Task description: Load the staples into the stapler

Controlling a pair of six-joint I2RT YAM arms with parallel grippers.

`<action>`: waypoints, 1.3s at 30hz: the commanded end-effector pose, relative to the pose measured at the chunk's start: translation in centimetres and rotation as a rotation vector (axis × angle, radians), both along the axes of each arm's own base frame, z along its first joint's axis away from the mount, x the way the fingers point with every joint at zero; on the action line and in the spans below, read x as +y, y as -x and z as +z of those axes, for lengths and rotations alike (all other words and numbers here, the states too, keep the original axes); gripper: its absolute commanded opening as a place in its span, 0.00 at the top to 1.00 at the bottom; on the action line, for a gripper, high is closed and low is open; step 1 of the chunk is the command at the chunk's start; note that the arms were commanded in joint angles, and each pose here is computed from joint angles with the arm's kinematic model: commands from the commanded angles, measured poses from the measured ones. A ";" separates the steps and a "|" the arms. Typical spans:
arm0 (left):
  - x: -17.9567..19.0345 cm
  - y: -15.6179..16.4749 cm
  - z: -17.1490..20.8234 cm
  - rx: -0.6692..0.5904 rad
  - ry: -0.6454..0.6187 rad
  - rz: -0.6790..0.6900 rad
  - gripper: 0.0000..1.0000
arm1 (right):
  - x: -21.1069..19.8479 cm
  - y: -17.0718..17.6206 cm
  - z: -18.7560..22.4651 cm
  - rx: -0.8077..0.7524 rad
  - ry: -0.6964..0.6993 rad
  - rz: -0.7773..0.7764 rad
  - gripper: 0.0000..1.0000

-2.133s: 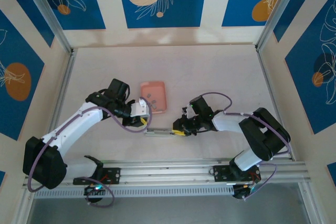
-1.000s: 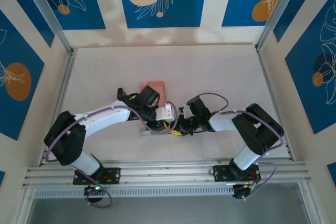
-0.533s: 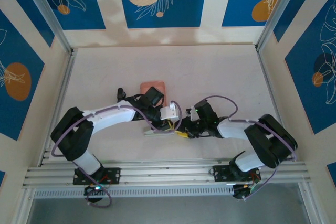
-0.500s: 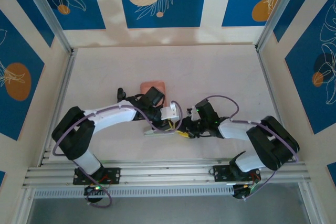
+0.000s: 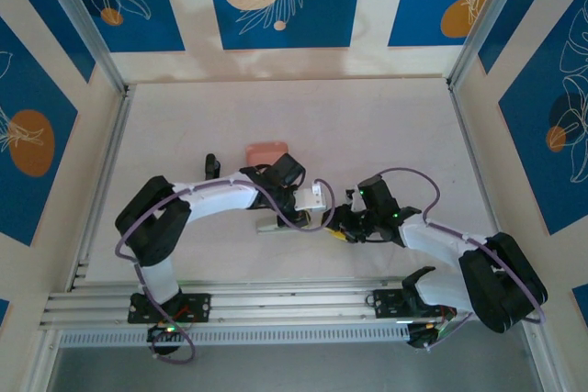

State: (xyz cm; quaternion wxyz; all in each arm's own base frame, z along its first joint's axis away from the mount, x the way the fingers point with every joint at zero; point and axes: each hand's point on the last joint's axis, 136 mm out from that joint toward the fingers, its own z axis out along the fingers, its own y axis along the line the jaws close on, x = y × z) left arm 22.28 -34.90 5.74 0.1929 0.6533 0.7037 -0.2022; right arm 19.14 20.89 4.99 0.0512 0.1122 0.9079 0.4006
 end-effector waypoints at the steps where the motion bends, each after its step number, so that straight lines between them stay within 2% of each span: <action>1: 0.6 0.8 -2.8 0.034 -0.087 -0.014 0.89 | -0.6 0.8 -0.5 0.014 0.022 0.010 0.52; 23: 1.5 1.4 -5.4 0.062 -0.181 0.008 0.89 | -1.1 0.8 -0.7 0.010 0.039 0.015 0.52; 27: 1.2 0.8 -3.1 0.035 -0.144 0.043 0.89 | -1.1 0.6 -0.4 0.001 0.043 0.014 0.52; 32: 0.8 -0.3 1.7 -0.009 -0.039 0.134 0.88 | -1.5 0.1 0.3 -0.029 0.044 -0.008 0.52; 39: 2.9 -3.0 8.0 -0.044 0.078 0.369 0.89 | -1.3 -0.2 1.3 -0.057 0.025 0.003 0.52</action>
